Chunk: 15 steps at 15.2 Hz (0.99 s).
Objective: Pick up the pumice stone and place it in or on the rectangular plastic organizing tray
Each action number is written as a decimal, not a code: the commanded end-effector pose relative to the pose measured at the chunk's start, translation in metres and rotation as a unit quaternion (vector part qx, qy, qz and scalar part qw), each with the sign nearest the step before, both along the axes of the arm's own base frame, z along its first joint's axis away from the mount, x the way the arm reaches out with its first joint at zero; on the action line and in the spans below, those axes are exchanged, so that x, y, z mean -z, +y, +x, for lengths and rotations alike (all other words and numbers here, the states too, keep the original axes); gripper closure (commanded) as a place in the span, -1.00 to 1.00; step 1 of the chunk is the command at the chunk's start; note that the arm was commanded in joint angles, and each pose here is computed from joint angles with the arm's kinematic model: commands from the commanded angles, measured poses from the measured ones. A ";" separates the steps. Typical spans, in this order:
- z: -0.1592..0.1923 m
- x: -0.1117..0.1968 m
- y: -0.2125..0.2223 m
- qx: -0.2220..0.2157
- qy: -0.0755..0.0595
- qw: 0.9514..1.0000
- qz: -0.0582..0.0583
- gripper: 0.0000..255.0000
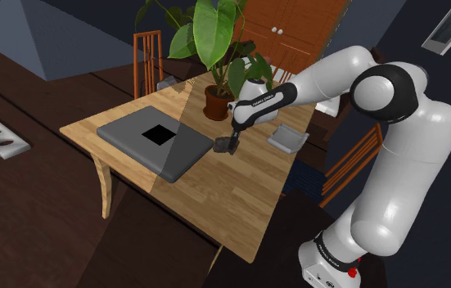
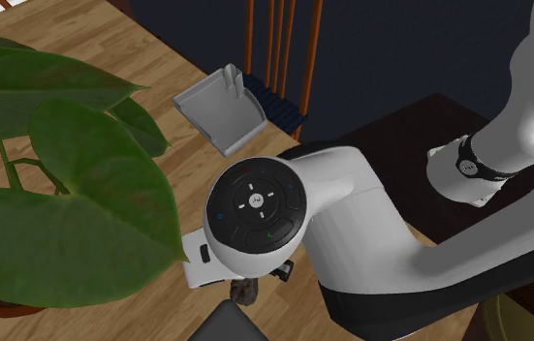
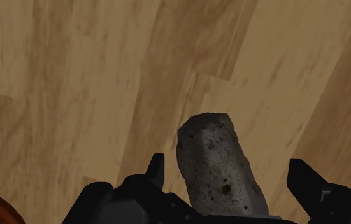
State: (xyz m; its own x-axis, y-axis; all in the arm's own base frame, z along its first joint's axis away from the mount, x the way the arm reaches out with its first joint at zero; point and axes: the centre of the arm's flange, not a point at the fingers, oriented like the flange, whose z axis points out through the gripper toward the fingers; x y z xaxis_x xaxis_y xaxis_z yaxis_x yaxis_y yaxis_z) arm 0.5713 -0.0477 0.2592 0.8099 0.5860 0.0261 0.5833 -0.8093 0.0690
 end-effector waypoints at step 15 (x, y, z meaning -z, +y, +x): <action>0.000 0.001 0.000 0.000 0.000 1.000 0.000 1.00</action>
